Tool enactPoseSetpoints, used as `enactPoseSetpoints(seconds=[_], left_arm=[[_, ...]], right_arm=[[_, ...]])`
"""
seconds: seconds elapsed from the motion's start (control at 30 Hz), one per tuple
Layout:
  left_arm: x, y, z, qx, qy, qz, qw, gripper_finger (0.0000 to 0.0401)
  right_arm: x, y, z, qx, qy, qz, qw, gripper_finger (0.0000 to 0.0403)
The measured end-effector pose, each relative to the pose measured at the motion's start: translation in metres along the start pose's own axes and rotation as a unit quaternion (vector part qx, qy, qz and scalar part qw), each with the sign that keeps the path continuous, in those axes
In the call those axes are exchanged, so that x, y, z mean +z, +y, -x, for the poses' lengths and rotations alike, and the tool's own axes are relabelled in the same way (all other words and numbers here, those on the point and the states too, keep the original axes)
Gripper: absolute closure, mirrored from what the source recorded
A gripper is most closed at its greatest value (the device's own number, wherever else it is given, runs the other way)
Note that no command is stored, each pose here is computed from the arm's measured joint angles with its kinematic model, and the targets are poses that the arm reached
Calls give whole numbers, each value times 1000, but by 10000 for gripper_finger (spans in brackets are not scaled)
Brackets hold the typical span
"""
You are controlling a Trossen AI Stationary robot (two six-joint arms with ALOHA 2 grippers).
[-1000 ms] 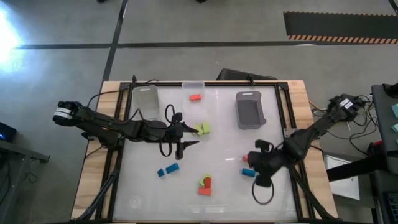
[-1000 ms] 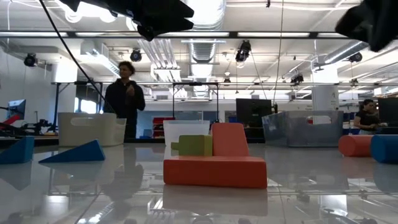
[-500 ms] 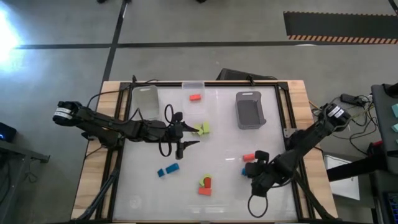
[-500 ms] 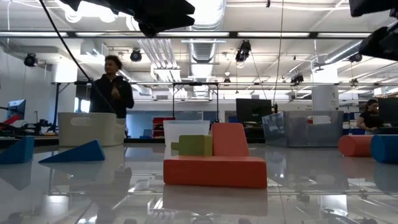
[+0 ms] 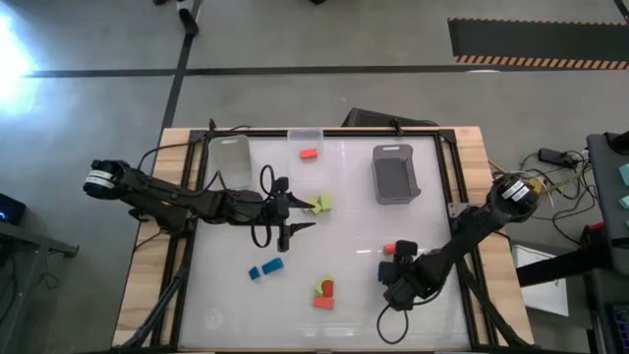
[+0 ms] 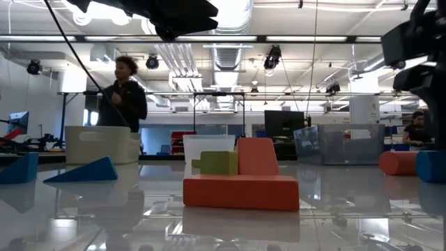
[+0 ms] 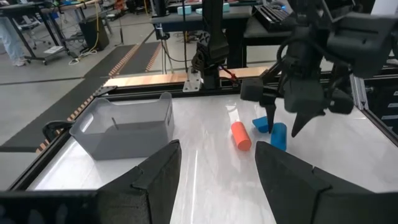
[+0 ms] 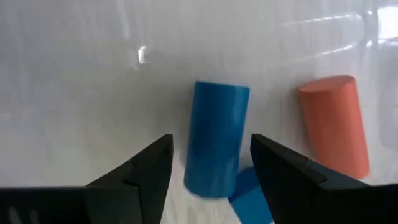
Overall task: Sort & place blocks by color
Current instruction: Put the blue block into the black bin
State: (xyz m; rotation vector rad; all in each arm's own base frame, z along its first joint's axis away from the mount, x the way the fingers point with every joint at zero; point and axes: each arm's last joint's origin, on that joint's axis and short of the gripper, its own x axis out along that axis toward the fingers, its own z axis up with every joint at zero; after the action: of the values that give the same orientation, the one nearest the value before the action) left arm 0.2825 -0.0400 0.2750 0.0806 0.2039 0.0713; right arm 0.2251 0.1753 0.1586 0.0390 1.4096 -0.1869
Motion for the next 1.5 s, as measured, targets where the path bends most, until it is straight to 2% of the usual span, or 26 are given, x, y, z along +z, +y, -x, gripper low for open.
enactPoseSetpoints(seconds=[0.2,0.47,0.83,1.13,1.33,1.5], left_arm=[[0,0,0,0,0,0,1000,210],[-1,0,0,0,2,-1,1000,210],[0,0,0,0,0,-10,1000,210],[0,0,0,1,-1,-10,1000,210],[1,1,1,1,-3,-9,1000,210],[1,1,2,2,-1,-15,1000,210]], right_arm=[[8,2,-9,10,-9,1,1000,212],[14,2,-13,24,-12,-1,1000,283],[17,-7,-1,30,-16,0,999,286],[26,-32,25,41,-38,-46,997,280],[57,-57,55,53,-90,-92,990,281],[83,-95,84,24,-72,-162,984,279]])
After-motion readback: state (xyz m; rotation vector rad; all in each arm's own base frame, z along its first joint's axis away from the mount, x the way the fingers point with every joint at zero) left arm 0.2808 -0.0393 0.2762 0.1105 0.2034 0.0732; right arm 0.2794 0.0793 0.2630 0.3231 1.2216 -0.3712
